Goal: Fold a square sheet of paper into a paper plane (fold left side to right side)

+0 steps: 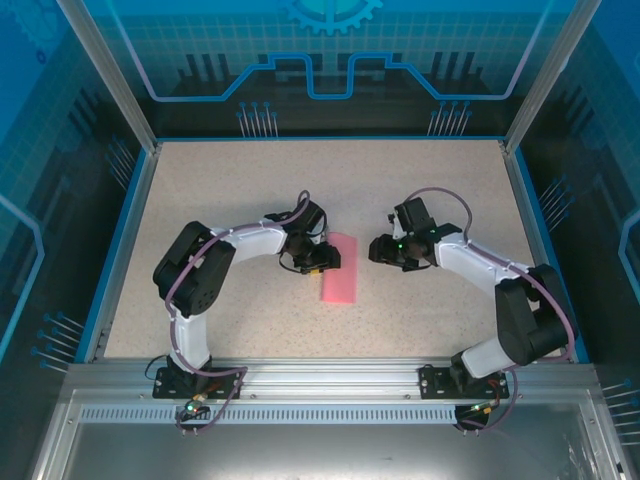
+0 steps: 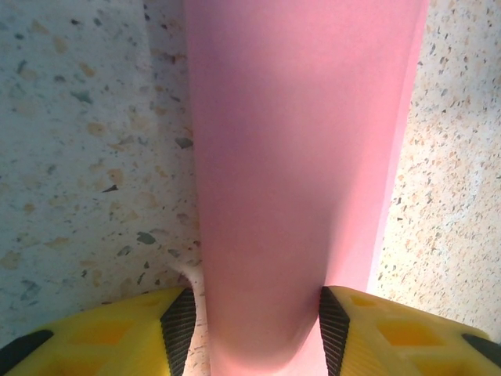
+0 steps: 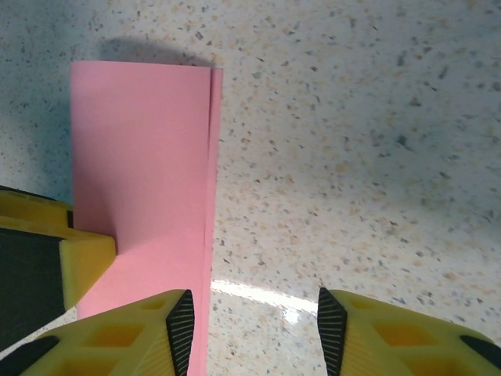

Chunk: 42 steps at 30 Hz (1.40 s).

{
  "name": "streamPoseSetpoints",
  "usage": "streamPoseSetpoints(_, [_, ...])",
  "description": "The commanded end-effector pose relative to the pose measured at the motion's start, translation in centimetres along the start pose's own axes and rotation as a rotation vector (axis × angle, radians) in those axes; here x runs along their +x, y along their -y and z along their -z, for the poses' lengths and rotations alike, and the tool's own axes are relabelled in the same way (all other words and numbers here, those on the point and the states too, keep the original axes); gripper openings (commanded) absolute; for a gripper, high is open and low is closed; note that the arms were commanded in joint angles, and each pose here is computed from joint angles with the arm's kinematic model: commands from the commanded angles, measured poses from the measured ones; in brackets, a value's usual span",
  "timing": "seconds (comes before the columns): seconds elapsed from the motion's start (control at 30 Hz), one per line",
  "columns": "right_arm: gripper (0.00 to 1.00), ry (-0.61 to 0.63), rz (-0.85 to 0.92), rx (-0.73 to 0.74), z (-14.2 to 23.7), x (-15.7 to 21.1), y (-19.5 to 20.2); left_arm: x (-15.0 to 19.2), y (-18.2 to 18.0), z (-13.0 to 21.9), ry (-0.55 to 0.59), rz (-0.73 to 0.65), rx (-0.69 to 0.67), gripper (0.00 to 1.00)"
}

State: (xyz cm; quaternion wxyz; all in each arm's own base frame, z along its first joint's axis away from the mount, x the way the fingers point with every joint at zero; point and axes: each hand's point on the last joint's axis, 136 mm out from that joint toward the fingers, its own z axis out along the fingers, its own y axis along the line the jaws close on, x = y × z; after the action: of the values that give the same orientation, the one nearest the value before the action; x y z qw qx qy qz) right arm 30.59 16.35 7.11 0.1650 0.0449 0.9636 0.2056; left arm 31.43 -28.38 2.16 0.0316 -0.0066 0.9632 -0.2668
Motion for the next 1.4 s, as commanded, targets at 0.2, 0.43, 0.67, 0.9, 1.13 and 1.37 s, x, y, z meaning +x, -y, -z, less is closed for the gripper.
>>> streamPoseSetpoints(0.2, [0.49,0.007,-0.034,0.034,0.9,0.4,1.6,2.4,-1.8,-3.3,-0.098,-0.002,-0.092,0.51])
streamPoseSetpoints(0.43, [0.49,0.007,-0.033,0.031,1.0,0.4,1.6,2.7,-1.8,-3.9,-0.119,-0.018,-0.115,0.51])
streamPoseSetpoints(0.67, [0.5,0.007,-0.032,0.034,1.0,0.3,1.6,2.9,-2.1,-4.2,-0.137,-0.03,-0.135,0.51])
streamPoseSetpoints(0.9, [0.5,0.004,-0.031,0.031,1.0,0.3,1.6,3.0,-2.2,-4.3,-0.151,-0.048,-0.152,0.51])
streamPoseSetpoints(1.13, [0.51,-0.009,-0.03,0.012,0.8,0.5,1.3,2.9,-2.2,-4.5,-0.157,-0.05,-0.157,0.51])
streamPoseSetpoints(1.37, [0.5,-0.032,-0.035,-0.031,0.2,0.8,0.6,2.9,-2.4,-4.6,-0.155,-0.046,-0.164,0.5])
